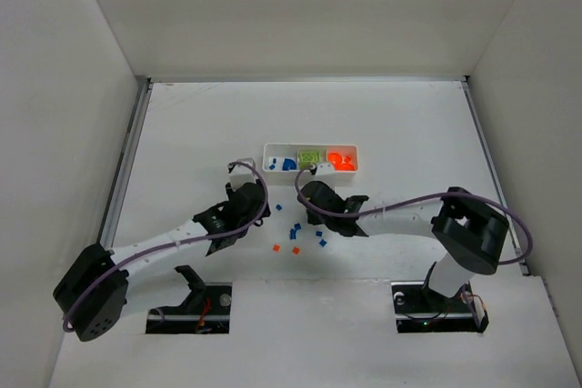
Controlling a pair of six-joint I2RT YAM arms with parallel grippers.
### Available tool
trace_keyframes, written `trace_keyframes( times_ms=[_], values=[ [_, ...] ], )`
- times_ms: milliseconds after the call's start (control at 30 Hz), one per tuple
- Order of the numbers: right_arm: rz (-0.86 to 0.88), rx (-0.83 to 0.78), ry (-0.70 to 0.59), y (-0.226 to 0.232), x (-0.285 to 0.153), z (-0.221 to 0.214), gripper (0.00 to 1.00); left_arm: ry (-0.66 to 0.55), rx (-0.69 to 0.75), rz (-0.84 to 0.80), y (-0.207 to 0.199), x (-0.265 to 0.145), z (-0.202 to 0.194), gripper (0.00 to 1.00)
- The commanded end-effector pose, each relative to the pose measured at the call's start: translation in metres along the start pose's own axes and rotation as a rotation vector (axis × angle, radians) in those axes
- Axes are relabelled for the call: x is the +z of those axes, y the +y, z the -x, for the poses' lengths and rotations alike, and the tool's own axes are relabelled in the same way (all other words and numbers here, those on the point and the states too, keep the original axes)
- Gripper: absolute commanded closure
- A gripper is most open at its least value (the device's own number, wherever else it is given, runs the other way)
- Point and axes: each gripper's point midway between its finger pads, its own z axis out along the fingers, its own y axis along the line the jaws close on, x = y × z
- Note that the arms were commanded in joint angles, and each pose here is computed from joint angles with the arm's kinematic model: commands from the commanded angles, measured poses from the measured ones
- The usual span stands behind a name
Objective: Sort the legos into containers by color
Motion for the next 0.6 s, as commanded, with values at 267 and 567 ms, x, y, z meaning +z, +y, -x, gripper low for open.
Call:
trace_keyframes(
  times_ms=[267,567],
  values=[
    [0.198,-0.019,-0.226,0.082,-0.034,0.126,0.81,-0.004,-0.057,-0.014,0.005,-0.003,-0.012,0.58],
    [0.161,-0.002,-0.269,0.075,0.014,0.175,0.70,0.002,-0.061,-0.059,-0.011,-0.006,-0.014,0.58]
  ],
)
